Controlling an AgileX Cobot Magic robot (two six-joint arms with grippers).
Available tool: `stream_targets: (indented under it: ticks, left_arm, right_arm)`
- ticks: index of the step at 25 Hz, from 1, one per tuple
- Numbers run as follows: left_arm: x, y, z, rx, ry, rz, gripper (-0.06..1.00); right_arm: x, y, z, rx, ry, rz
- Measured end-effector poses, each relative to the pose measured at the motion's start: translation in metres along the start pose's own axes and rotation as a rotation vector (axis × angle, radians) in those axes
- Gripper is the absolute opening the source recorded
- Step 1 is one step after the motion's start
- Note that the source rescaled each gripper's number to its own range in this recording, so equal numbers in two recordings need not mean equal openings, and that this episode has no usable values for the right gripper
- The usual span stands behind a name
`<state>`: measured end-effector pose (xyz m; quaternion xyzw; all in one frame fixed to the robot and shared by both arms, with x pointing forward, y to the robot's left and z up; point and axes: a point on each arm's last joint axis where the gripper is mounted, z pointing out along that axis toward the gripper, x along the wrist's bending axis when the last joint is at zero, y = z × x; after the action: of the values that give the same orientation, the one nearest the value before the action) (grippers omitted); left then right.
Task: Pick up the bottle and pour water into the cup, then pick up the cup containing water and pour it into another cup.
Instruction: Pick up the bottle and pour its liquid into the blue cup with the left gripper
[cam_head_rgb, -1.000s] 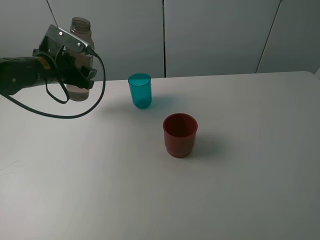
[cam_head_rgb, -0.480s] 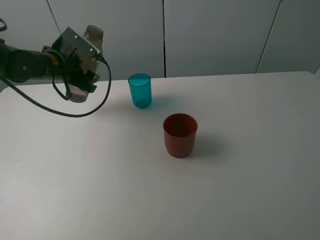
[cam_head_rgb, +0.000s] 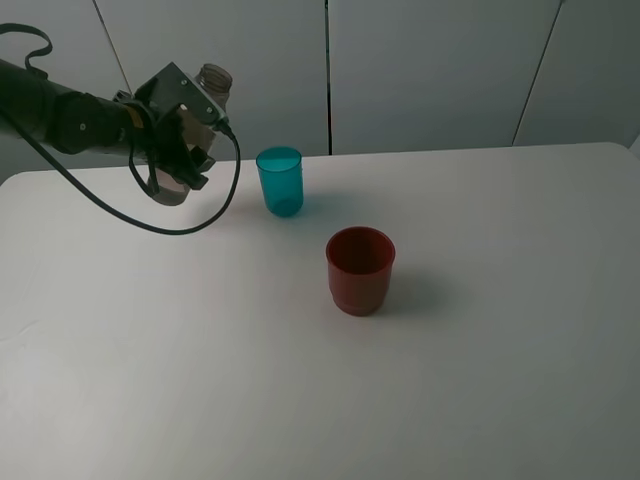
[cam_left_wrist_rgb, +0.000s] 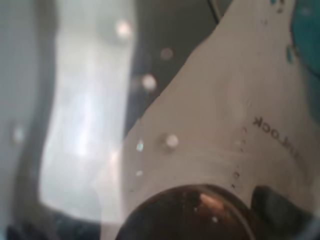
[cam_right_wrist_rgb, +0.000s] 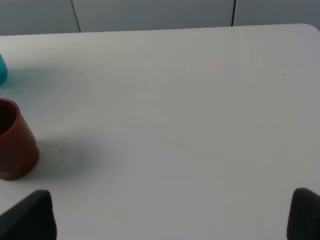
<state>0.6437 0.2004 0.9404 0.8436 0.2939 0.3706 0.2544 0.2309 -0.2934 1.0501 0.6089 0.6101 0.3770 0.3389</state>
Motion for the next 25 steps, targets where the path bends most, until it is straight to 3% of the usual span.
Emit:
stream_targets:
  ticks: [16,25]
  left_arm:
    - [-0.008,-0.005,-0.001,0.104,-0.066,0.248,0.04]
    - [-0.011,-0.004,-0.001,0.112,-0.077,0.302,0.04]
  right_arm:
    - [0.000,0.000,0.000,0.000,0.000,0.001]
    - [0.000,0.000,0.000,0.000,0.000,0.001]
